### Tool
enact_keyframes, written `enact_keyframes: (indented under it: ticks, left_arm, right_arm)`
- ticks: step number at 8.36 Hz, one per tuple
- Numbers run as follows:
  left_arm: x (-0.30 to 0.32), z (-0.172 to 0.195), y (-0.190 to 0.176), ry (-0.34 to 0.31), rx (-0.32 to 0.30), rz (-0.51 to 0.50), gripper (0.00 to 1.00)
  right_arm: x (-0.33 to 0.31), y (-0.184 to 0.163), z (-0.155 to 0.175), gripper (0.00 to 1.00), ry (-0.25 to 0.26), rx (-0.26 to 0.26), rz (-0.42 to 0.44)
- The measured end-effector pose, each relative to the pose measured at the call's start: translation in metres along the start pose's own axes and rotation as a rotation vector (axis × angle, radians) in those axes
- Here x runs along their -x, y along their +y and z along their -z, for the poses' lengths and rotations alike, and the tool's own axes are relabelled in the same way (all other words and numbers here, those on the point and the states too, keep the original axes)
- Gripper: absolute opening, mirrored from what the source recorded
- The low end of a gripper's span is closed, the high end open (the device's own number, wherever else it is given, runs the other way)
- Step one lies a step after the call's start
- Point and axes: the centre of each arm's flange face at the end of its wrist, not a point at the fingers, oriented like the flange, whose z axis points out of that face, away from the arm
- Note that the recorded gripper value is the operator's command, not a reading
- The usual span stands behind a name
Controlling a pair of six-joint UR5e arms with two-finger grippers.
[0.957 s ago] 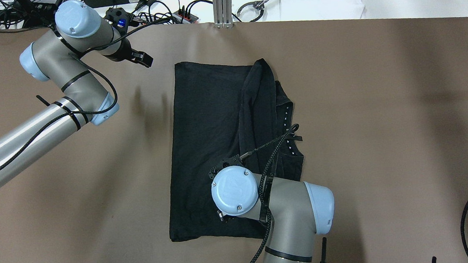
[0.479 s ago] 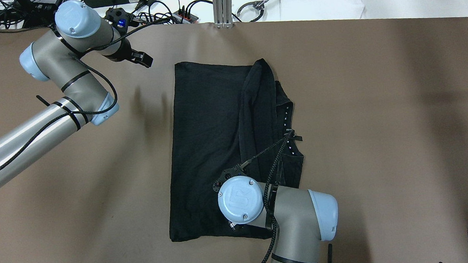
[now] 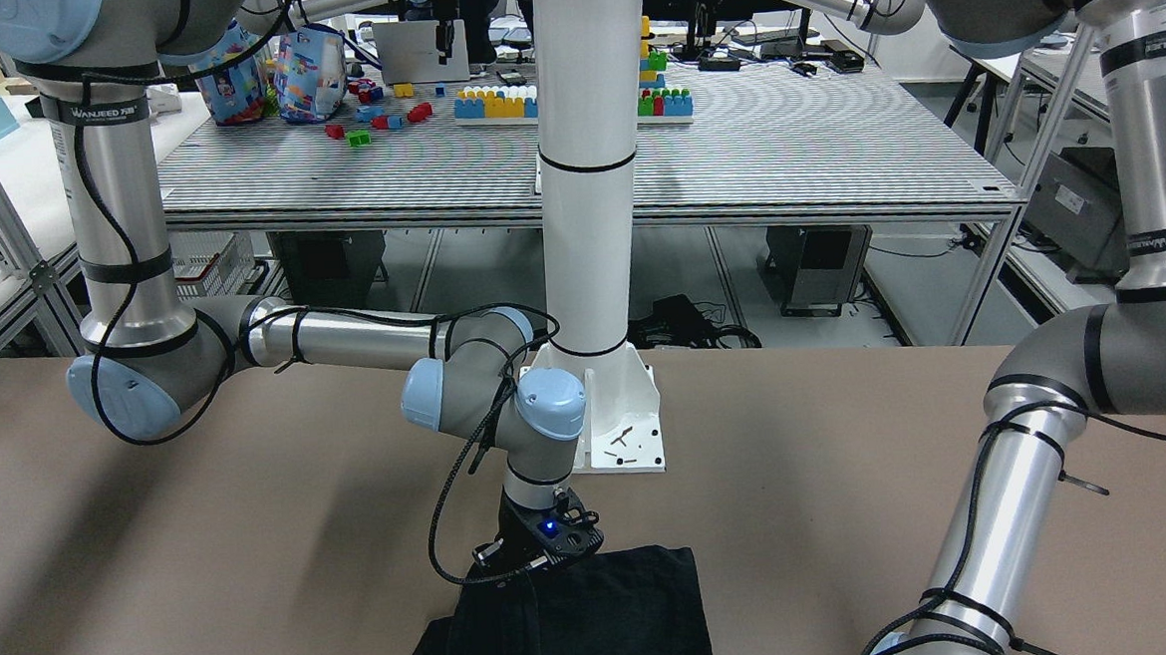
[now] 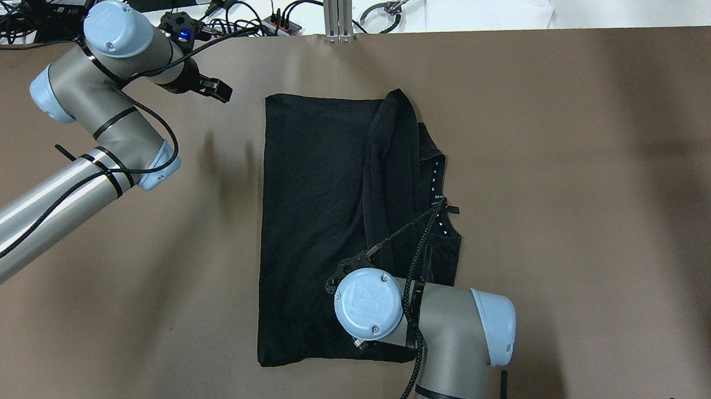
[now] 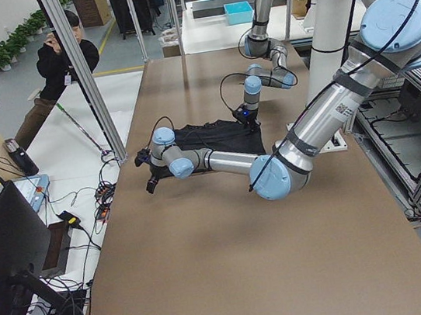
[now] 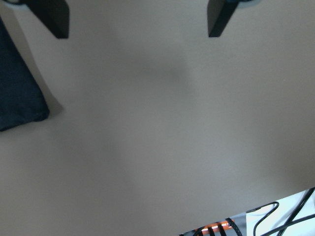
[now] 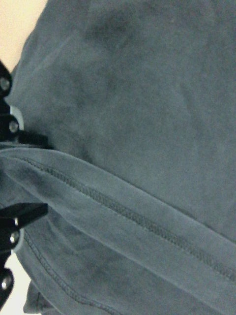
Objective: Fold clothes
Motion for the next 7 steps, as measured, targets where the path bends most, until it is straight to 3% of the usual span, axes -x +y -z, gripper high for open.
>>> enact_keyframes:
  ticks: [2, 5, 7]
  left_arm:
    - [0.0001, -0.0001, 0.0, -0.001, 0.0, 0.0, 1.0]
    - [0.0, -0.0001, 0.0, -0.001, 0.0, 0.0, 1.0]
    - [-0.0005, 0.0003, -0.0005, 0.0, 0.0, 0.0, 1.0]
  right_arm:
    - [0.0001, 0.0, 0.0005, 0.2, -0.001, -0.001, 0.001]
    - [0.0001, 0.0, 0.0012, 0.04, -0.002, -0.003, 0.001]
    - [0.0008, -0.0004, 0.0044, 0.0, -0.008, -0.009, 0.002]
